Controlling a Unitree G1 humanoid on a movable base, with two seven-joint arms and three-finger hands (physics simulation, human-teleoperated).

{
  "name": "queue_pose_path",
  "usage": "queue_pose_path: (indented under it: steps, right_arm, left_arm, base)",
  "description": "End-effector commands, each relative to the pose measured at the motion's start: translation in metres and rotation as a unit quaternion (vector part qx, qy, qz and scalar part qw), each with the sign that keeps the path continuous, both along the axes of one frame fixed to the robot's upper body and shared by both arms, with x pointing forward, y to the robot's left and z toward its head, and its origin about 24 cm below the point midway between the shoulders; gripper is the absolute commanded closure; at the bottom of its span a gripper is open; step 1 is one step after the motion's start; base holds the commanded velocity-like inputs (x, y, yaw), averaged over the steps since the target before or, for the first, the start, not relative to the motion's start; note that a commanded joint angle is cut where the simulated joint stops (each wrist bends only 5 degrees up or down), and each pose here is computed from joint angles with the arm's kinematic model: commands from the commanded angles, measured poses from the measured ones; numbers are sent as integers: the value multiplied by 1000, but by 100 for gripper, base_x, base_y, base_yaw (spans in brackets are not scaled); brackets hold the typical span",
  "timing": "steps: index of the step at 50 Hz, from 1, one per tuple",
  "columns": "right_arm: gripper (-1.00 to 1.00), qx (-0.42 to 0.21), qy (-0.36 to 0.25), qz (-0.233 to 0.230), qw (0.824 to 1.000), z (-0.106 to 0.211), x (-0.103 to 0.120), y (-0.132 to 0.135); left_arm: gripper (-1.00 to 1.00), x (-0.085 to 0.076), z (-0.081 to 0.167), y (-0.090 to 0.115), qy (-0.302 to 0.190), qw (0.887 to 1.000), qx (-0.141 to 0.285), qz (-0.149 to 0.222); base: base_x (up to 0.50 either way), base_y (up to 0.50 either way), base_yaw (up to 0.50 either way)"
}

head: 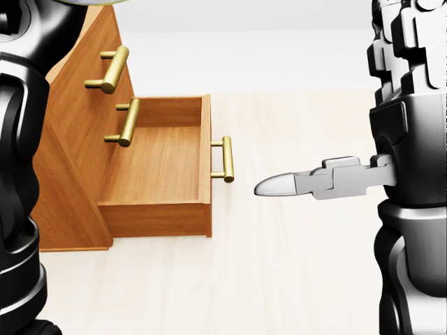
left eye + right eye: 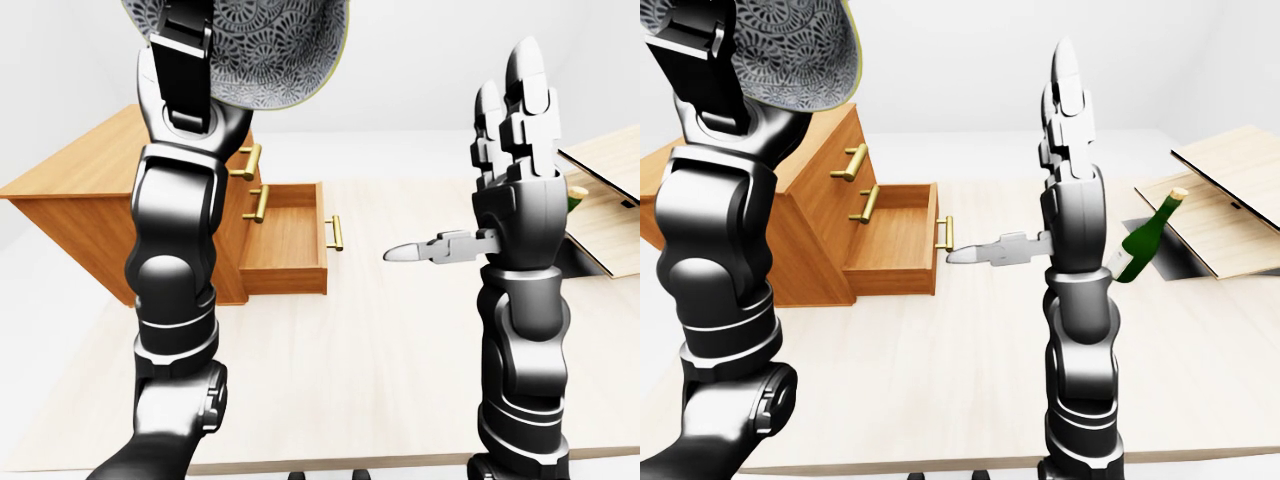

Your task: Put the bowl on top of the cabinet.

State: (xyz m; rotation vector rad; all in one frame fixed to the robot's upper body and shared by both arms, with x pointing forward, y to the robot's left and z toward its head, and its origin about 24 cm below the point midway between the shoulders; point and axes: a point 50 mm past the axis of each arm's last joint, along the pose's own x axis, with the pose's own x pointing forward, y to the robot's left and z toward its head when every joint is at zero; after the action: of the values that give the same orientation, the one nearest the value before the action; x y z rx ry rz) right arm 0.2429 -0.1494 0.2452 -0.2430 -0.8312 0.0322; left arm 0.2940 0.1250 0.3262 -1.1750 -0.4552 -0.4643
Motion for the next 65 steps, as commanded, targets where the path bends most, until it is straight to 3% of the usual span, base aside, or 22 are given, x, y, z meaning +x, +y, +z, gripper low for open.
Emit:
queue_pose_path:
  steps: [1, 9, 30, 40, 65]
  right_arm:
    - [-100, 1, 8, -1, 1000, -3, 1, 0]
    - [-100, 2, 7, -2, 1000, -2, 2, -1]
    - [-100, 3, 4, 0, 1000, -1, 1, -1]
    - [-100, 3, 8, -1, 1000, -3, 2, -1]
    - [-100, 4, 17, -2, 1000, -6, 4, -1]
  left_arm:
    - [100, 7, -3, 5, 17, 1000, -11, 0]
    - [100, 15, 6, 20, 18, 999, -4, 45]
    - [100, 26, 5, 43, 38, 993, 8, 109]
    - [100, 36, -5, 54, 63, 983, 31, 172]
    - [100, 38, 0, 93, 76, 963, 38, 256]
  base:
    - [0, 0, 0]
    - [0, 0, 0]
    - [0, 0, 0]
    - [0, 0, 0]
    - [0, 0, 0]
